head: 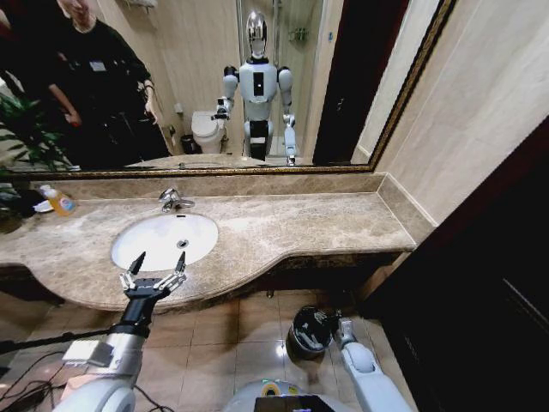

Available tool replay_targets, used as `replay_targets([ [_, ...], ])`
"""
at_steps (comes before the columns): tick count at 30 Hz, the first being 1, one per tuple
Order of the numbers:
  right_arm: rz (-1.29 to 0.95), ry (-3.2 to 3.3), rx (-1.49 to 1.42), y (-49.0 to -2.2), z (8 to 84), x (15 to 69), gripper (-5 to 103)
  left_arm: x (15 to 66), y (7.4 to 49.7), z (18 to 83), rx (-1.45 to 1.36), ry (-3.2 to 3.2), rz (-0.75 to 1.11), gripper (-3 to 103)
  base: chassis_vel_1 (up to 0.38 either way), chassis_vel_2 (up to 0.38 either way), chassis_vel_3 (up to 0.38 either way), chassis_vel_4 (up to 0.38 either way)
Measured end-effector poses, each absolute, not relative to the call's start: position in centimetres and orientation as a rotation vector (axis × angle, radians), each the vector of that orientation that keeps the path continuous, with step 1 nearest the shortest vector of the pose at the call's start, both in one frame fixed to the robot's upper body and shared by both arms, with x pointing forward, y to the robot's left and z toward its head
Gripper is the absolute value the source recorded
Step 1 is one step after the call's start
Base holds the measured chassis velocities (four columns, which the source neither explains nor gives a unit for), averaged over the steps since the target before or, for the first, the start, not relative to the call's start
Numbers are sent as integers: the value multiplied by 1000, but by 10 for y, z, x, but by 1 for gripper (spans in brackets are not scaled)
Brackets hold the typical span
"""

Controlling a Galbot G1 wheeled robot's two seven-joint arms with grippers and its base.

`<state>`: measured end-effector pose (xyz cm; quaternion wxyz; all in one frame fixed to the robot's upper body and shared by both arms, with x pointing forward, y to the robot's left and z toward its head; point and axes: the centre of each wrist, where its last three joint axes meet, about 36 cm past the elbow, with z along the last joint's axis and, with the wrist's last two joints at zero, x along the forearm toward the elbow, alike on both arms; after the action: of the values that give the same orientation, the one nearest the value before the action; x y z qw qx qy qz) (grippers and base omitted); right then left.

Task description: Pick up the trash from the sink and place it in the trash bin.

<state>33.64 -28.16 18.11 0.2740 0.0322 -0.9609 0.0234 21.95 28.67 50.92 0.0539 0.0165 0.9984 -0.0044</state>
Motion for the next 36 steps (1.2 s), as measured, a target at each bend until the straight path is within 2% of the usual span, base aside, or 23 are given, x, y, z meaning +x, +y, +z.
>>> replay_targets([
  [4,57,-2564,49,-286,193,336,99,219,287,509,50,3033,-13,100,0,0,0,0],
  [14,-15,-2629,-11,-287,211,319,100,219,287,509,50,3033,-13,100,0,0,0,0],
  [22,-131,-2868,-106,-298,290,319,100,219,287,509,50,3033,-13,100,0,0,0,0],
  [30,-105,-3048,-98,-310,383,322,100,219,287,509,50,3033,-13,100,0,0,0,0],
  [36,-62,-3115,-63,-307,415,319,100,219,287,509,50,3033,-13,100,0,0,0,0],
])
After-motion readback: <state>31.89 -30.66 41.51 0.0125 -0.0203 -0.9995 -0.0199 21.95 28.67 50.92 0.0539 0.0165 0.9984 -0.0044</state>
